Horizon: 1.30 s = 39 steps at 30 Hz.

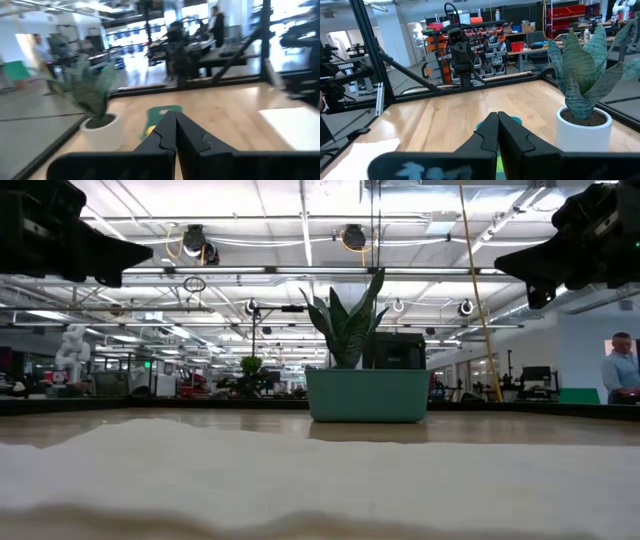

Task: Pick and placing Produce into tupperware
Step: Return to Home Position

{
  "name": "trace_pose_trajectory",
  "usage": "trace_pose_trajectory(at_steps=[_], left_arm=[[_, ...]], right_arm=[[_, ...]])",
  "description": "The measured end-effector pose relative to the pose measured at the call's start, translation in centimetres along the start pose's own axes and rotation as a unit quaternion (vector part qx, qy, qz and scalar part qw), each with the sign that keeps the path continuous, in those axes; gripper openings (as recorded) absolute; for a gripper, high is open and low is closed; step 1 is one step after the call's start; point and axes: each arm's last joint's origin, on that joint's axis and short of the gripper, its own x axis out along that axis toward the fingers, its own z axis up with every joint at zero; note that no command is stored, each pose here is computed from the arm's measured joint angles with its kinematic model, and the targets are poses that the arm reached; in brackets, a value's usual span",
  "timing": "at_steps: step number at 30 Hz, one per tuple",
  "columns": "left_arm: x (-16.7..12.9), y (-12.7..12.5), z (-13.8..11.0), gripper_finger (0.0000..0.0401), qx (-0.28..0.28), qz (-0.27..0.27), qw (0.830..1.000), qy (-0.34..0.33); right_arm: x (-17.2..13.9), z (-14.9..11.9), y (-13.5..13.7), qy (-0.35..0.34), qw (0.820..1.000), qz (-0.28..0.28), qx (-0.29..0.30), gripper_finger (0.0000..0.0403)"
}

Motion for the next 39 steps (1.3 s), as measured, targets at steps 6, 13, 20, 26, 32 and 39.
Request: trace_pose_trajectory(at_steps=[6, 13, 20, 26, 32, 39], left_arm=[[0.0, -0.06, 0.14, 0.0001, -0.04, -0.021, 0.999, -0.008], [0.04, 0.27, -0.46, 0.0001, -0.052, -0.001, 0.998, 0.022], [0.05, 0.51, -0.49, 0.0002, -0.055, 0.012, 0.998, 0.024], [0.05, 0.52, -0.54, 0.0002, -0.056, 0.01, 0.998, 0.027], [0.05, 0.52, -0.52, 0.0003, -0.061, 0.01, 0.998, 0.026], [0.05, 0.52, -0.54, 0.002, -0.064, 0.01, 0.998, 0.026]], right_arm=[[0.0, -0.01, 0.0, 0.001, 1.0, 0.0, 0.016, 0.0], [0.15, -0.28, -0.03, -0.018, 1.0, 0.004, 0.022, 0.0], [0.16, -0.31, -0.04, -0.018, 1.0, 0.002, 0.025, 0.0], [0.16, -0.33, -0.05, -0.017, 1.0, 0.002, 0.022, 0.0], [0.16, -0.31, -0.05, -0.018, 1.0, 0.002, 0.008, 0.0], [0.13, 0.18, 0.02, -0.044, 0.999, 0.005, 0.002, 0.0]])
